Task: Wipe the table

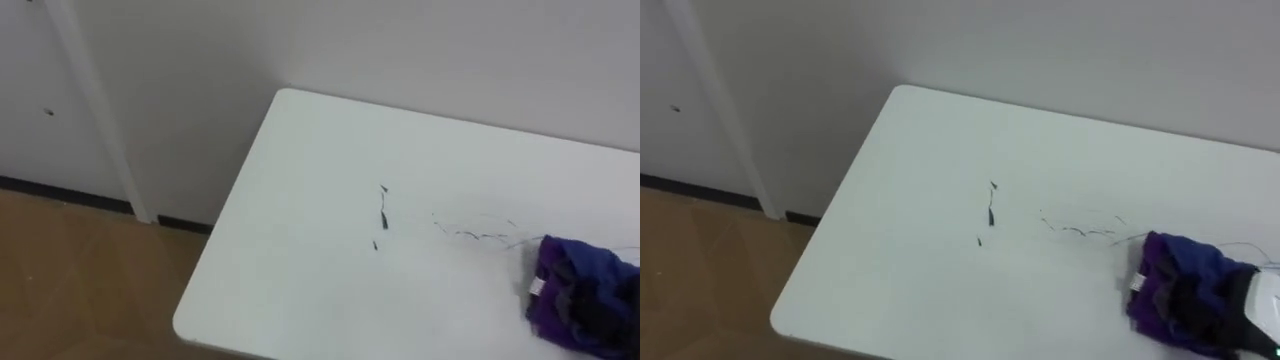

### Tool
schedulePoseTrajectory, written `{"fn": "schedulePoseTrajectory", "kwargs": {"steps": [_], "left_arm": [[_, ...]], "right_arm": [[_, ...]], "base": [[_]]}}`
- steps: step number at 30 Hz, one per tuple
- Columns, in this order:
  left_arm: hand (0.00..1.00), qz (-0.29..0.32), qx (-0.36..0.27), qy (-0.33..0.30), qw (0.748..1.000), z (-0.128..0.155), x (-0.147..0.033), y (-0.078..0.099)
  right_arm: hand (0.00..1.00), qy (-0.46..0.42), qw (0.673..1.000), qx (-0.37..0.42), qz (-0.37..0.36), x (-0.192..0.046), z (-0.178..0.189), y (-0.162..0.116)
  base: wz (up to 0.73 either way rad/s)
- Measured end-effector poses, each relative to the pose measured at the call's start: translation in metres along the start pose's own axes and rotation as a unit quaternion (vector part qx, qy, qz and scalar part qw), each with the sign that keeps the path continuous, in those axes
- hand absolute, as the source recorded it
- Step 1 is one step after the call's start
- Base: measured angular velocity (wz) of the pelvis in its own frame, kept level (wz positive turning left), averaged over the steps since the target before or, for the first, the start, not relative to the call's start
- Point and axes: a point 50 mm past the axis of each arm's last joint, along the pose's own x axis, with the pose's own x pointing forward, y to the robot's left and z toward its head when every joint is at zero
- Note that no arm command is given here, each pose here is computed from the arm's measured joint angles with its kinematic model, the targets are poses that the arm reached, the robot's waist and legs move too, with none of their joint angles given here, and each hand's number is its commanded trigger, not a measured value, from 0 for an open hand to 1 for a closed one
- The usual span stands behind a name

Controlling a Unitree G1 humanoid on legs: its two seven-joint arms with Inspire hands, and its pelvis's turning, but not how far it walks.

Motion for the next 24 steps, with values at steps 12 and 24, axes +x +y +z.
{"fn": "schedulePoseTrajectory", "kwargs": {"steps": [12,24], "left_arm": [[0.00,-0.055,0.060,-0.013,0.997,0.013,-0.002,-0.031],[0.00,-0.039,0.052,0.041,0.997,-0.022,-0.007,-0.014]], "right_arm": [[1.00,-0.269,0.954,-0.127,0.032,0.011,0.172,-0.010],[1.00,-0.235,0.969,-0.070,0.027,0.001,0.117,0.000]], "base": [[-0.17],[0.30]]}}
